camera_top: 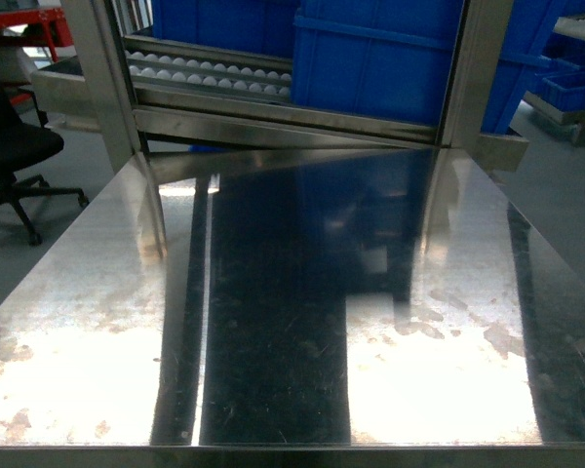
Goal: Pick capacitor and pack into box
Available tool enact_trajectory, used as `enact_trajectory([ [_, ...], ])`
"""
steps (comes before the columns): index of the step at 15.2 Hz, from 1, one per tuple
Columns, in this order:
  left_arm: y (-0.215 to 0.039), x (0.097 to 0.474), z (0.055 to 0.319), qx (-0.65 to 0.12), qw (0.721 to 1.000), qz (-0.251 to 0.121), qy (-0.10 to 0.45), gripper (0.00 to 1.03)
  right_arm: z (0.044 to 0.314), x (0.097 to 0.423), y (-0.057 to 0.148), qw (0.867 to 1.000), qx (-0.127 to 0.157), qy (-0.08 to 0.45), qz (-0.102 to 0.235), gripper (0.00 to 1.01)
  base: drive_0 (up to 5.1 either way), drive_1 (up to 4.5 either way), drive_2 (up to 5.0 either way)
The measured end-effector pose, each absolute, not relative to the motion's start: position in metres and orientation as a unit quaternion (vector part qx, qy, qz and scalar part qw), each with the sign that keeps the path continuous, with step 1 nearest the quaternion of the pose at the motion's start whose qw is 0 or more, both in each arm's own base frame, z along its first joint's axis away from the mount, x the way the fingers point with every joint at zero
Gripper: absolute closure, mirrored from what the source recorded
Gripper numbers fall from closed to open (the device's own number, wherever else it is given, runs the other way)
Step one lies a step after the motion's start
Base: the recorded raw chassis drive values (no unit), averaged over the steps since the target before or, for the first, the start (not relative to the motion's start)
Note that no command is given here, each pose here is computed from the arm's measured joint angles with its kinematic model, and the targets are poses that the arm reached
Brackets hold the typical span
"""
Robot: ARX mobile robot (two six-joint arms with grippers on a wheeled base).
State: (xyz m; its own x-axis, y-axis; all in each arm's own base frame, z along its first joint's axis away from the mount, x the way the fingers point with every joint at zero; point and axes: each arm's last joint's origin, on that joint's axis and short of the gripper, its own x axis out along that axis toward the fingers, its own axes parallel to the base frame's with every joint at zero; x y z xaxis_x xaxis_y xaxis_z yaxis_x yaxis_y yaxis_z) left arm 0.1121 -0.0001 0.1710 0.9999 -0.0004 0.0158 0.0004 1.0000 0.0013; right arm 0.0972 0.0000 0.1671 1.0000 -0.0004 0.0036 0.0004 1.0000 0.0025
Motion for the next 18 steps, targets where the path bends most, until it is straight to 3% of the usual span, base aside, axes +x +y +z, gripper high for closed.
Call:
enact_trajectory([
  [4, 0.000, 0.108, 0.170, 0.000, 1.000, 0.000, -0.005, 0.59, 0.167, 0.097, 0.000, 1.000, 0.001, -0.002, 0.000, 0.03, 0.0, 0.00, 0.0],
  [5, 0.000, 0.102, 0.165, 0.001, 1.000, -0.001, 0.018, 0.59, 0.167, 0.097, 0.000, 1.000, 0.001, -0.002, 0.000, 0.03, 0.0, 0.00, 0.0],
  [7, 0.000, 0.097, 0.169, 0.000, 1.000, 0.001, -0.004, 0.59, 0.167, 0.097, 0.000, 1.000, 0.001, -0.002, 0.001, 0.03, 0.0, 0.00, 0.0],
  [18, 0.000, 0.098, 0.167, 0.000, 1.000, 0.000, 0.002, 0.59, 0.167, 0.097, 0.000, 1.000, 0.001, -0.002, 0.000, 0.03, 0.0, 0.00, 0.0],
])
